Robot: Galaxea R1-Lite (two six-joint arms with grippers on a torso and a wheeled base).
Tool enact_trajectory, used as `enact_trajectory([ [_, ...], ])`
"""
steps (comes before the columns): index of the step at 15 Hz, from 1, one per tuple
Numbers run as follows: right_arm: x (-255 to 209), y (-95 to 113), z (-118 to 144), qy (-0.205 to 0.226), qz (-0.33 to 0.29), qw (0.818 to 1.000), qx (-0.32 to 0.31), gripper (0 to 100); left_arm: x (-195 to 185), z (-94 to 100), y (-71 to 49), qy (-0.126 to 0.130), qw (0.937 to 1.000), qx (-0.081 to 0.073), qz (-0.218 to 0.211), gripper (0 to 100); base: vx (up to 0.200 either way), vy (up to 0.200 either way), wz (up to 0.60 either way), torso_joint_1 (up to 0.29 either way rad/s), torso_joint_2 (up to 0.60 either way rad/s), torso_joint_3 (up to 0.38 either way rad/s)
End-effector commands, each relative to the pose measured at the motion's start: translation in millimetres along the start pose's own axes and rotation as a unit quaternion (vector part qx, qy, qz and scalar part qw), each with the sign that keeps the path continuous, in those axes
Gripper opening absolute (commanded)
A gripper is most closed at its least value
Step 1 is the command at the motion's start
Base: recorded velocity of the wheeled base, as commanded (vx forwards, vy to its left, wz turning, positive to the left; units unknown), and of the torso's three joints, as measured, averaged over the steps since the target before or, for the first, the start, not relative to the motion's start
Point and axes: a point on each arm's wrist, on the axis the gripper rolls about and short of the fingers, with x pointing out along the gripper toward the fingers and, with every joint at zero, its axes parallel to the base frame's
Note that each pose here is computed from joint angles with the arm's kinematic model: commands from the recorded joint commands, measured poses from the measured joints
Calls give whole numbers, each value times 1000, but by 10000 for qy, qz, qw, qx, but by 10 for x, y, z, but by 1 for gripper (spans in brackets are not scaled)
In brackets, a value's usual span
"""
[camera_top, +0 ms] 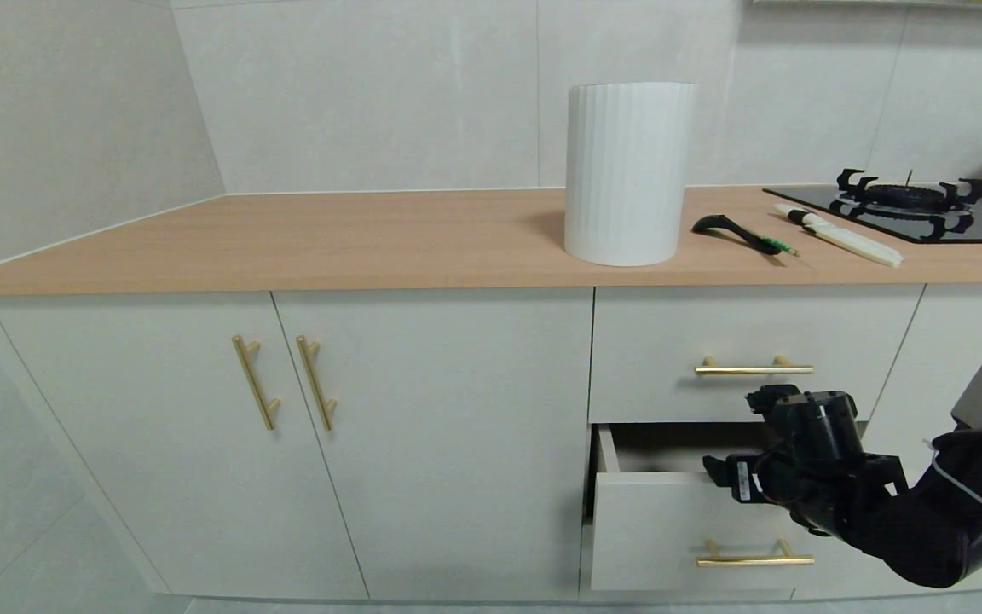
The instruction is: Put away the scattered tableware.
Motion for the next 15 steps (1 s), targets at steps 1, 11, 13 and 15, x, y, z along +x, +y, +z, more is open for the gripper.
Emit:
enact_trajectory([
  [1,-56,-15,1,31,15,10000,-52,100,0,0,0,0,10000,1,3,100,0,0,0,0,0,0],
  [11,-388,-96,12,429,294,9973,-516,100,0,0,0,0,10000,1,3,100,0,0,0,0,0,0],
  [13,-470,-103,-11,673,381,9947,-673,100,0,0,0,0,10000,1,3,100,0,0,0,0,0,0],
  [15,-551,-116,-32,834,443,9915,-891,100,0,0,0,0,10000,1,3,100,0,0,0,0,0,0],
])
